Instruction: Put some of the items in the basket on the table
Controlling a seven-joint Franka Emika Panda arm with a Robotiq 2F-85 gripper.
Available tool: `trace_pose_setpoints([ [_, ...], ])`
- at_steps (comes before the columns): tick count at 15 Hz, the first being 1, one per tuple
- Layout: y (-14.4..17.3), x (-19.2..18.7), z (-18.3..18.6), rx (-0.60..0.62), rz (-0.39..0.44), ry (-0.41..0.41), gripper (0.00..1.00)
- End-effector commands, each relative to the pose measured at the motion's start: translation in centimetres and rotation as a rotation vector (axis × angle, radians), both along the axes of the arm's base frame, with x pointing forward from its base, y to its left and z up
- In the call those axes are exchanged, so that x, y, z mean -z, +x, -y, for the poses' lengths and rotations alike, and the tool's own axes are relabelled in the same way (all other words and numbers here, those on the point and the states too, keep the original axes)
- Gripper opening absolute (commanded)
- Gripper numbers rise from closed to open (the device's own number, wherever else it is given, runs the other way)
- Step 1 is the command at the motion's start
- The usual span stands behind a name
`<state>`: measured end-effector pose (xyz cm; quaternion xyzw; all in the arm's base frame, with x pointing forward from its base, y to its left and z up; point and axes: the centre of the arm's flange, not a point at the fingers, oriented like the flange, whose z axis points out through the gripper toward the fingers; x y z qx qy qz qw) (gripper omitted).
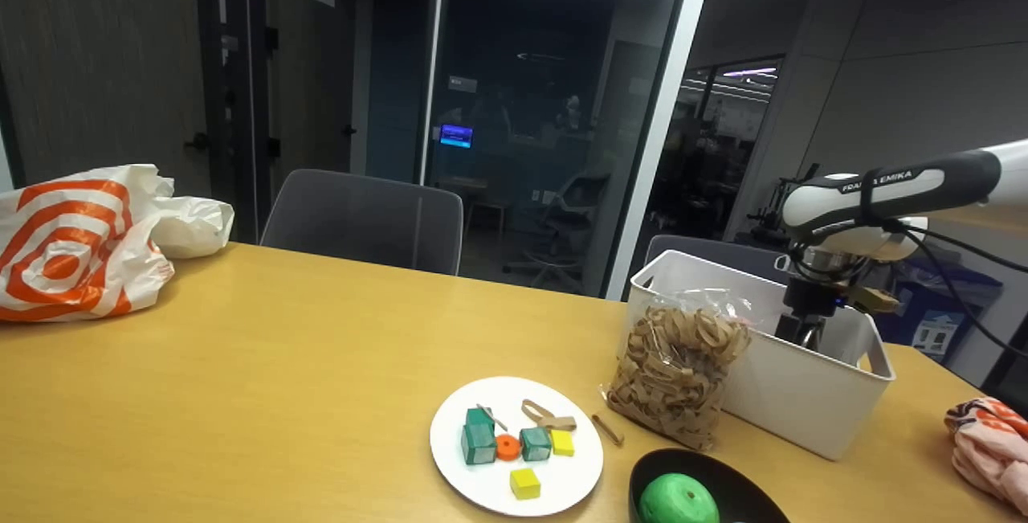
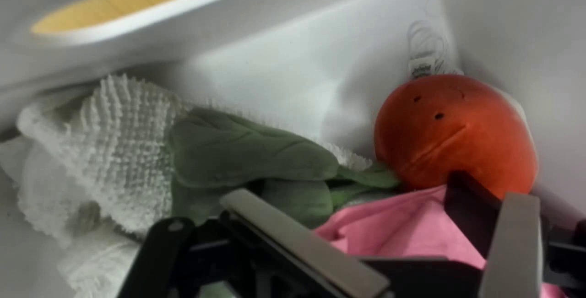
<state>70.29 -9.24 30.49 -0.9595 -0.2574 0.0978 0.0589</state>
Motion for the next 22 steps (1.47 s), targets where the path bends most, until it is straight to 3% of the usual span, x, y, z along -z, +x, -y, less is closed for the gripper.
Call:
trace_pose_setpoints([
  [1,0.0,0.3,0.2,0.004,-0.006,0.001,1.00],
  [4,0.0,0.5,0.2,0.004,-0.009,0.004,1.00],
  [12,-3.0,2.1,2.8,0.037,-0.184,0.047,1.00],
  [15,-3.6,3.9,3.7,-0.002,-0.151,0.043,0.98],
  [16,-3.6,4.1,3.5,-0.010,-0.101,0.035,0.73],
  [18,-3.1,4.1,3.1,-0.041,0.005,-0.022,0.73],
  [22,-2.7,3.6,2.8,-0.032,0.115,-0.049,0.42],
])
